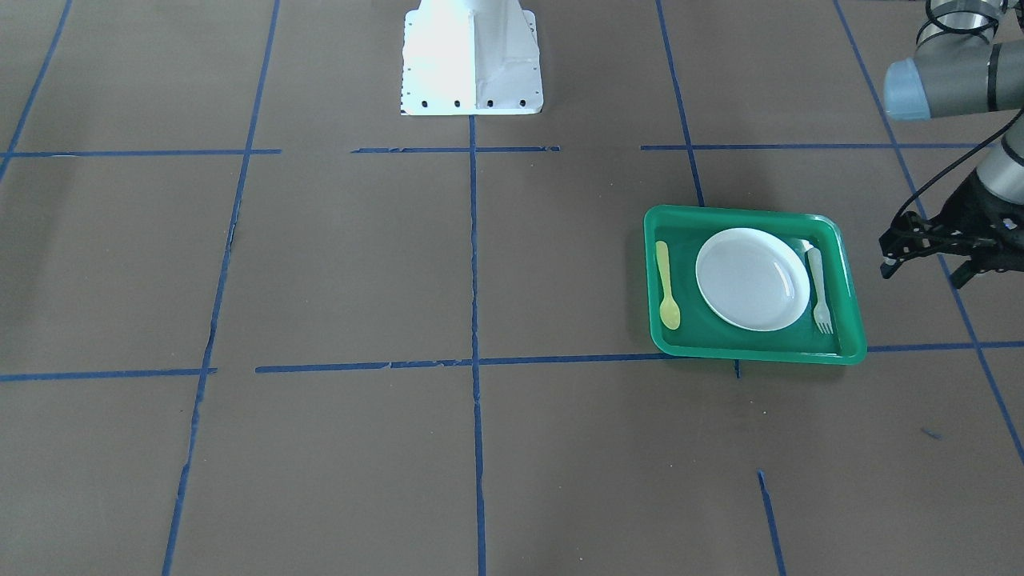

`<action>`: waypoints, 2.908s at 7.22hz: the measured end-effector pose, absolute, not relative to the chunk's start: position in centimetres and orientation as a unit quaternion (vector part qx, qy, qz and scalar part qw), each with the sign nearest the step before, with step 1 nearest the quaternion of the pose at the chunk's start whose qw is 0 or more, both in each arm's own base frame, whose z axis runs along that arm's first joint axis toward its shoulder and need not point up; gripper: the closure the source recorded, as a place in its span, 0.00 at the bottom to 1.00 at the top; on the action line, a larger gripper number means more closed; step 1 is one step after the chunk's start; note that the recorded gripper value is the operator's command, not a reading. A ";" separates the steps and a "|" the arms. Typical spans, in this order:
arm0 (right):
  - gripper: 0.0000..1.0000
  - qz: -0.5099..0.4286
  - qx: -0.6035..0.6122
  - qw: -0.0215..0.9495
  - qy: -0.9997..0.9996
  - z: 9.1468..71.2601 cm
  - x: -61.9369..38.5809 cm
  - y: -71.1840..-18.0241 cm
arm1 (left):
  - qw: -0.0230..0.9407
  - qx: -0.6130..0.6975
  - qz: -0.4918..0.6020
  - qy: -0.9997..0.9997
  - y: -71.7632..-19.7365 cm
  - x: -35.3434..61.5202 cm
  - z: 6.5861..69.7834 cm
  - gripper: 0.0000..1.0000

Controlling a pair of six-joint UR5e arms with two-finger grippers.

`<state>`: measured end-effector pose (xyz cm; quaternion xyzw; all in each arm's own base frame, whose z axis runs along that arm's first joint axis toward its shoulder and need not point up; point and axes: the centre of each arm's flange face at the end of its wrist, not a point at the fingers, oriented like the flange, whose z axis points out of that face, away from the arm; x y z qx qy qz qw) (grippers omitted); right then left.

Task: Place fork

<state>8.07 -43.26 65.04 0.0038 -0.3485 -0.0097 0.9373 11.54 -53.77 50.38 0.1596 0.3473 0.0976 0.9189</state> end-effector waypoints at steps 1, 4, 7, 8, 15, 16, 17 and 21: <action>0.00 -0.010 0.004 0.937 -0.348 65.0 8.1 -43.3 | 0.921 0.171 0.124 0.327 -54.1 8.2 50.7 0.00; 0.00 -0.010 0.004 0.937 -0.348 65.0 8.1 -43.3 | 0.924 0.148 0.116 0.333 -52.2 -3.5 56.6 0.00; 0.00 -0.010 0.004 0.937 -0.348 65.0 8.1 -43.3 | 0.917 0.078 0.046 0.389 -48.6 -8.3 63.6 0.00; 0.00 -0.010 0.004 0.937 -0.348 65.0 8.1 -43.3 | 0.917 0.059 0.034 0.393 -47.8 -8.6 64.6 0.00; 0.00 -0.010 0.004 0.937 -0.348 65.0 8.1 -43.3 | 0.919 0.013 0.012 0.395 -45.8 -8.7 66.1 0.00; 0.00 -0.010 0.004 0.937 -0.348 65.0 8.1 -43.3 | 0.919 0.013 0.012 0.395 -45.8 -8.7 66.1 0.00; 0.00 -0.010 0.004 0.937 -0.348 65.0 8.1 -43.3 | 0.919 0.013 0.012 0.395 -45.8 -8.7 66.1 0.00; 0.00 -0.010 0.004 0.937 -0.348 65.0 8.1 -43.3 | 0.919 0.014 0.013 0.395 -45.9 -8.7 66.0 0.00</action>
